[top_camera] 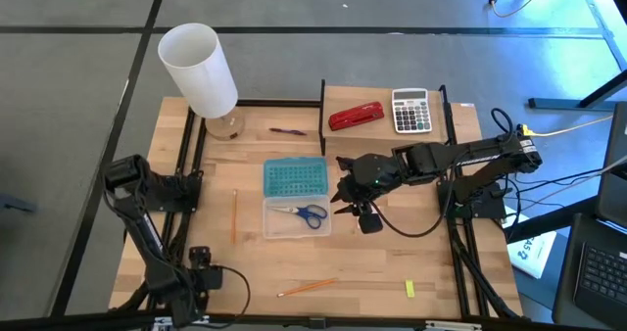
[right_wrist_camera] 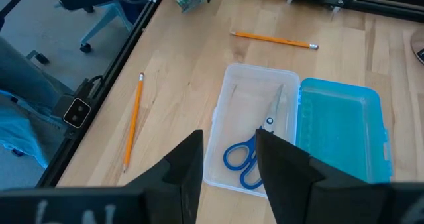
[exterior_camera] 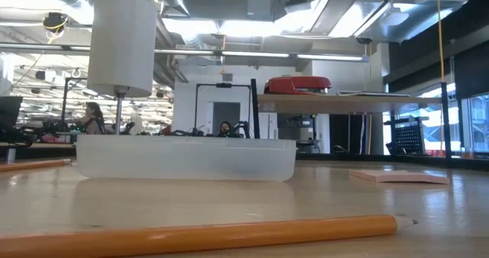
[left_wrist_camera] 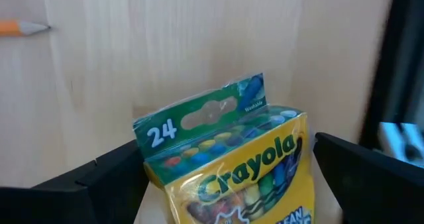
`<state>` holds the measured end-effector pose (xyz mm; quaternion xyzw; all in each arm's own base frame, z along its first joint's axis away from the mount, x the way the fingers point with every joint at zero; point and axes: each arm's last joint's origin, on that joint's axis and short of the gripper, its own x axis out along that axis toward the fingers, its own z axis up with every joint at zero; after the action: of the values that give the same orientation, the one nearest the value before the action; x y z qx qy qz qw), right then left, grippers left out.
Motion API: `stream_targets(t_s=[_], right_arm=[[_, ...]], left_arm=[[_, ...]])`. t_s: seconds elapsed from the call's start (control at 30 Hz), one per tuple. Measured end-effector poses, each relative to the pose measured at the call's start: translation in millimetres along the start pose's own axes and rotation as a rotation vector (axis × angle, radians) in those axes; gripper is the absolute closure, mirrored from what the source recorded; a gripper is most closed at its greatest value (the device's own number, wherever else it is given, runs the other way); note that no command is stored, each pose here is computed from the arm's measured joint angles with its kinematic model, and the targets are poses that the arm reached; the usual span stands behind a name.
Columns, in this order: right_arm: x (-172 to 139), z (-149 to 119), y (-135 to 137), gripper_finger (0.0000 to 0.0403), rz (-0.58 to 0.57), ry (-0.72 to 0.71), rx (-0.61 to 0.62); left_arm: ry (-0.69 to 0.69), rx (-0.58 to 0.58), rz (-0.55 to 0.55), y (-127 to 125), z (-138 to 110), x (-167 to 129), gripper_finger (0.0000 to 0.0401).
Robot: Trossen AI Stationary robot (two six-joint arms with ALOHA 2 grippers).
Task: Pack school essentials
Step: Put the yellow crayons box into the blue supply box
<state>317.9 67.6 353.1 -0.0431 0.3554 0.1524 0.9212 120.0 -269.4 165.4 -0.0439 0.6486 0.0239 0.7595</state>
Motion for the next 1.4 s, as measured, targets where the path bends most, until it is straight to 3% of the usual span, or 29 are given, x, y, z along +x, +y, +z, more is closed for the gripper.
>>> stream_targets(t_s=[0.57,0.67,1.4], right_arm=[[0,0,0,0.0264,0.000,0.000,0.000],[0,0,0,0.0264,0.000,0.000,-0.002],[0,0,0,0.0264,0.001,0.000,-0.002]], left_arm=[[0.070,-0.182,-0.048,0,-18,4,0.0002],[0.059,-0.181,-0.088,-3,-17,5,0.0002],[-0.018,-0.137,-0.070,5,-26,19,0.0002]])
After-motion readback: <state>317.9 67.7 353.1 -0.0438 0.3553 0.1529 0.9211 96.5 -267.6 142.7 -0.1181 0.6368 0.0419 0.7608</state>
